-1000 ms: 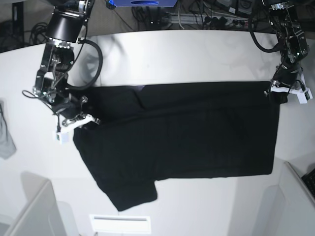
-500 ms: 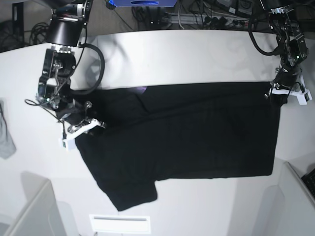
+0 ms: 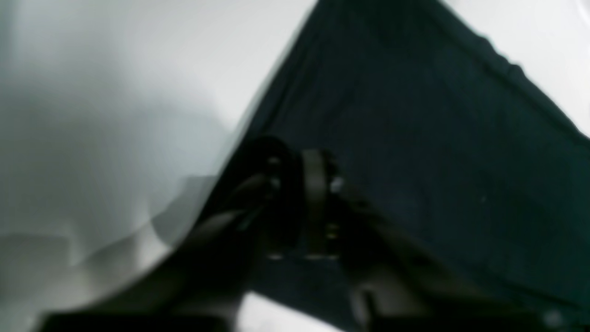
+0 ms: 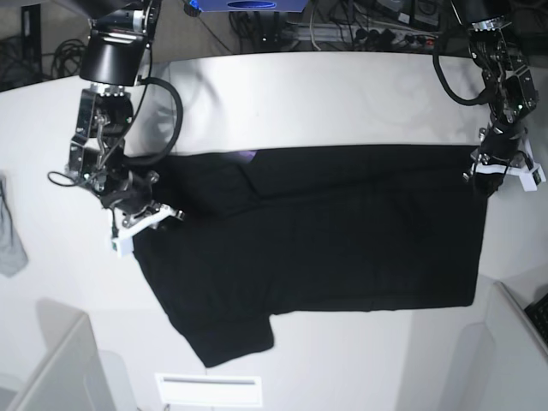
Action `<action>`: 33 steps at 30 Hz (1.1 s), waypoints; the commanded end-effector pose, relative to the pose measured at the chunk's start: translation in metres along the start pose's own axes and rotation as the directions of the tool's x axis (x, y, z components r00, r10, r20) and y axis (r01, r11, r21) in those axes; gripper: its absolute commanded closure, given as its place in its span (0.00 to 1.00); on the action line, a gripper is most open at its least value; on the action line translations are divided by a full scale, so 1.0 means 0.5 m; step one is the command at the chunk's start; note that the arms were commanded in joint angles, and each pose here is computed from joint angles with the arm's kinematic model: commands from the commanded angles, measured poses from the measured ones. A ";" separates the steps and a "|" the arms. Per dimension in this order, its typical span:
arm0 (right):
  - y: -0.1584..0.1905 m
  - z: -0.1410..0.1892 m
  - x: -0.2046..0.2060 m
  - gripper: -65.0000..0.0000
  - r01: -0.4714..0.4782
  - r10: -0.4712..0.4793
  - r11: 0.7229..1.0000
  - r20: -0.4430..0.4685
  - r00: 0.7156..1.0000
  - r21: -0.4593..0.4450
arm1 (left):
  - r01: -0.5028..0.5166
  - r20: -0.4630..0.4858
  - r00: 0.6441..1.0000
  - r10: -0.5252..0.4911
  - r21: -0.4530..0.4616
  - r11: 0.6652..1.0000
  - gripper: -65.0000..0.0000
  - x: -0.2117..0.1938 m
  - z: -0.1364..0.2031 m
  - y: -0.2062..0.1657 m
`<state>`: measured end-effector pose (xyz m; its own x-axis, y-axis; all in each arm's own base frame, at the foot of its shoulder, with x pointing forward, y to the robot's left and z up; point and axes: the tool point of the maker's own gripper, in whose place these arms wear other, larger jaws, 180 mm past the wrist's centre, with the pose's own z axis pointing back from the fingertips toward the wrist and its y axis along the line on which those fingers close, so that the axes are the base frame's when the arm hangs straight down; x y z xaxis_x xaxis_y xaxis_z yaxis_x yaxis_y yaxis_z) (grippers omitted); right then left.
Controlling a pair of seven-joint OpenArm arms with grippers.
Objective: Fold the T-shirt properly
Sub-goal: 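Lift the shoulder edge with both grippers and fold it toward the hem, then release the fold and regrasp the folded edge with both grippers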
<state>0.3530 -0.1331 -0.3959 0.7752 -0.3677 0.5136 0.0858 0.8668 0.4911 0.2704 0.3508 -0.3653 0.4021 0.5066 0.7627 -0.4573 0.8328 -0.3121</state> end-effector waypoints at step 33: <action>-0.167 0.173 -0.111 0.36 0.484 -0.395 0.847 0.352 0.849 -0.218 | -0.078 0.104 0.993 0.063 0.138 0.987 0.39 0.004 0.126 0.168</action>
<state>0.2377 -0.2095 -0.4175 0.4300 -0.7804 0.4540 0.6105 0.6218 0.4905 0.1787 0.3995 -0.3685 0.3075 0.5661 0.7648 -0.6046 0.7369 -0.3024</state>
